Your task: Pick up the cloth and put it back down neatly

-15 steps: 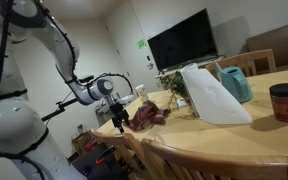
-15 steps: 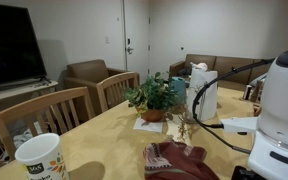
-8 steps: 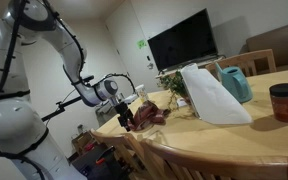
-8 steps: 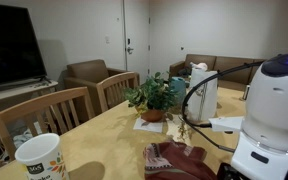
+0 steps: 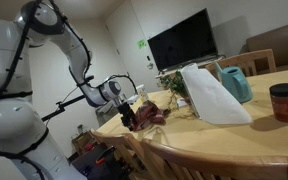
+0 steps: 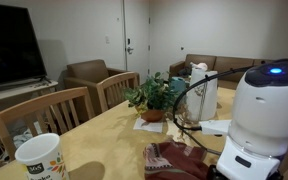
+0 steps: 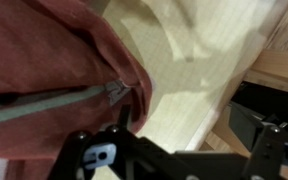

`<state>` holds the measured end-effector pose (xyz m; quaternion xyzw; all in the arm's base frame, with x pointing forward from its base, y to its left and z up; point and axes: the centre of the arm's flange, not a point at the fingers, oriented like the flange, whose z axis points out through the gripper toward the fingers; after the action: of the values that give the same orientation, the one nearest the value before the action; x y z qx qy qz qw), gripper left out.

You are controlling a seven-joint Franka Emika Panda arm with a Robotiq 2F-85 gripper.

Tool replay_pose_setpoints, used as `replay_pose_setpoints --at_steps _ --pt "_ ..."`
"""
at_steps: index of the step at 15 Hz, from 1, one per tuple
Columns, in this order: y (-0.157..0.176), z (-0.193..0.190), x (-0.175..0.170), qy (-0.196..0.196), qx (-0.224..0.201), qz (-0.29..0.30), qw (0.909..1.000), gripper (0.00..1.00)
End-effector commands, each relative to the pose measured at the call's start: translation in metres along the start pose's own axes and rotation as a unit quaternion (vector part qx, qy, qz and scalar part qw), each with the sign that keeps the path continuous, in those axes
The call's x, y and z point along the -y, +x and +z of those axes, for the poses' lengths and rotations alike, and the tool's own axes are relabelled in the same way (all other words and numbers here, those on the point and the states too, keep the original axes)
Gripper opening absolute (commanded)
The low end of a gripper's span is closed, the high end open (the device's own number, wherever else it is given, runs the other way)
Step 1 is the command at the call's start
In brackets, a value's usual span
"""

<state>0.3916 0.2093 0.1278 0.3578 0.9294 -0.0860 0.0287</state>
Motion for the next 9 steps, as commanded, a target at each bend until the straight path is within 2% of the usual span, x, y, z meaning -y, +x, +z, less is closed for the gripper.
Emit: replay_pose_setpoints --at_steps 1,9 --pt "-0.0026 0.0093 -0.0084 0.003 0.008 0.001 1.0000 1.00" --pt "-0.0070 0.0180 -0.0092 0.012 0.014 -0.003 0.9998 1.00"
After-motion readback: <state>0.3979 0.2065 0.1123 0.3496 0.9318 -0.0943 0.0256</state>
